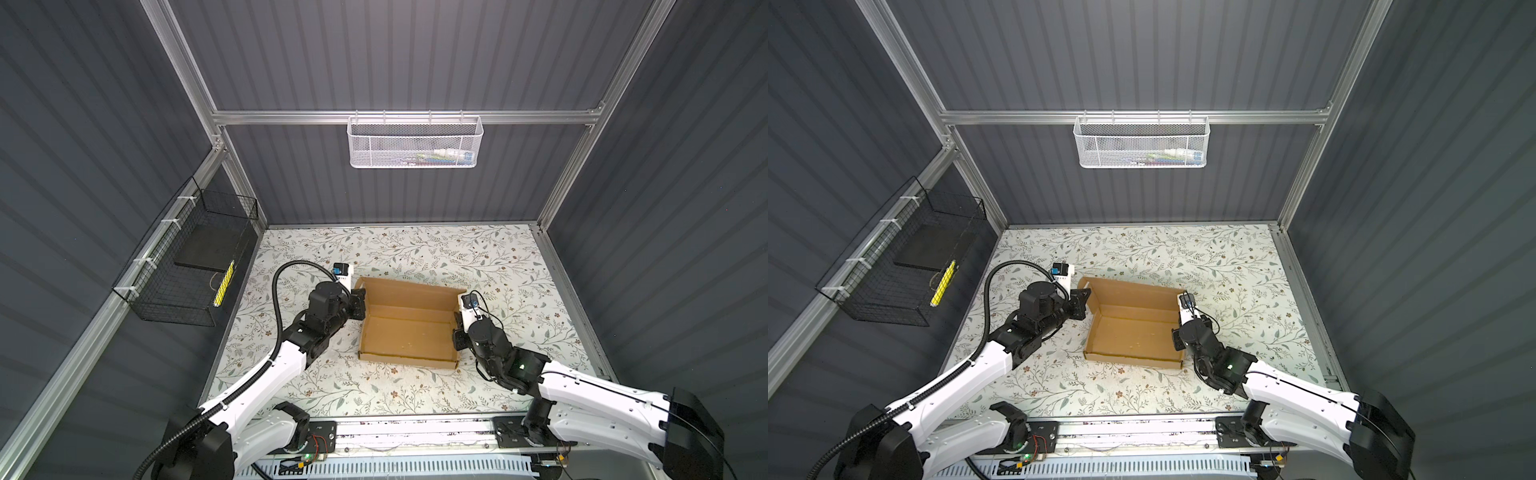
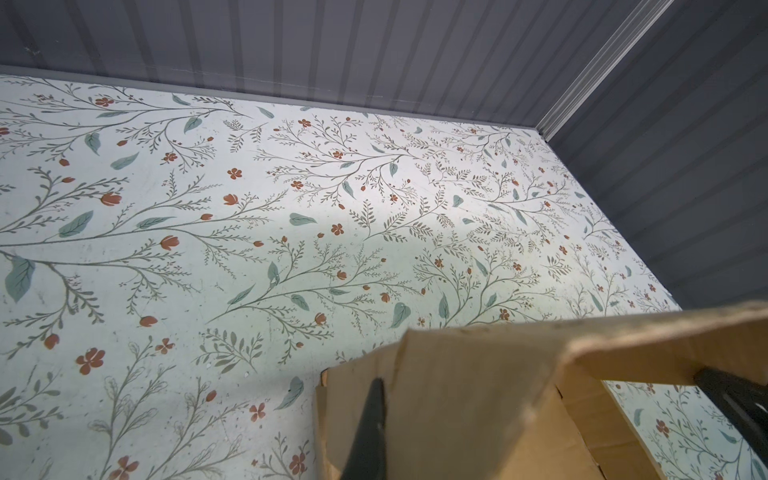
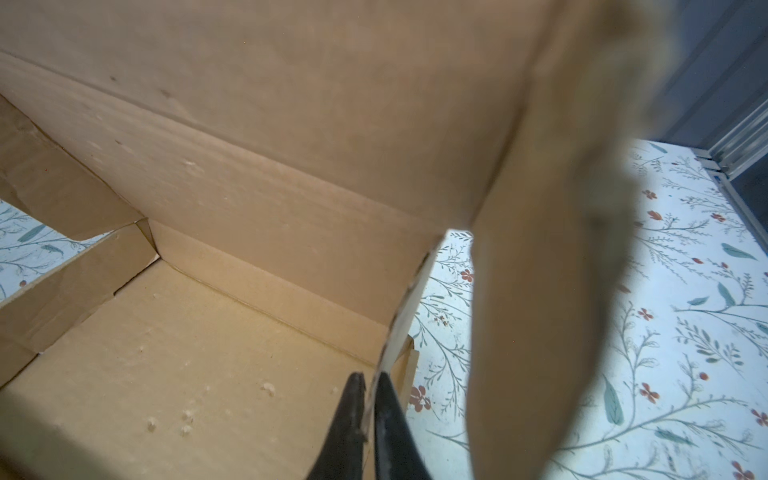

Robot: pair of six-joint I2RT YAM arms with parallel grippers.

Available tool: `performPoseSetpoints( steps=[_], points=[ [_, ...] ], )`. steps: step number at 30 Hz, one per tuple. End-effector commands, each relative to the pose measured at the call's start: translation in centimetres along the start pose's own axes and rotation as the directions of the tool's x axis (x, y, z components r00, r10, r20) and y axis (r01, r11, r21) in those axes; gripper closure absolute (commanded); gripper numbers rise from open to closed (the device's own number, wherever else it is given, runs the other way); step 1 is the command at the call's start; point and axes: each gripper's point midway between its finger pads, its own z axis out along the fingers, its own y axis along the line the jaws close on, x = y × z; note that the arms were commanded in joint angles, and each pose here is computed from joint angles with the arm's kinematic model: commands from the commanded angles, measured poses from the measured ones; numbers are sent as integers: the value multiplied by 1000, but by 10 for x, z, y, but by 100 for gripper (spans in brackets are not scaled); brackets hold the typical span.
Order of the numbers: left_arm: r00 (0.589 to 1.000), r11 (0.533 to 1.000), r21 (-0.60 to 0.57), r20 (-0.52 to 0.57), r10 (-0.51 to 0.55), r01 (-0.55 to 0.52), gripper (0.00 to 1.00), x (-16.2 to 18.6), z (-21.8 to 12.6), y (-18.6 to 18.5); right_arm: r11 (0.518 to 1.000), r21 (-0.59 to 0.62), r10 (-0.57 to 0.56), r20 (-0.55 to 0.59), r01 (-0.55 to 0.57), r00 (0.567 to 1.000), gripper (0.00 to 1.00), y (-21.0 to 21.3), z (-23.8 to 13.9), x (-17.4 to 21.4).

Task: Fold the paper box
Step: 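Drag the box further toward the robot with both grippers holding its walls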

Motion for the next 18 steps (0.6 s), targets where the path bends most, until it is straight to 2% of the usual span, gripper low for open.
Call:
performPoseSetpoints(
  steps=[1,5,18],
  points=[
    [997,998,-4,-41,-64,64,100,22,-1,4,999,17,-30,-29,30,999,89,-1,-1,16],
    [994,995,3,-39,-98,98,100,25,-2,3,999,17,-33,-17,34,999,90,3,-3,19],
    [992,992,-44,-37,-119,117,100,50,-8,19,999,22,-50,-10,50,999,90,7,-9,31]
  ],
)
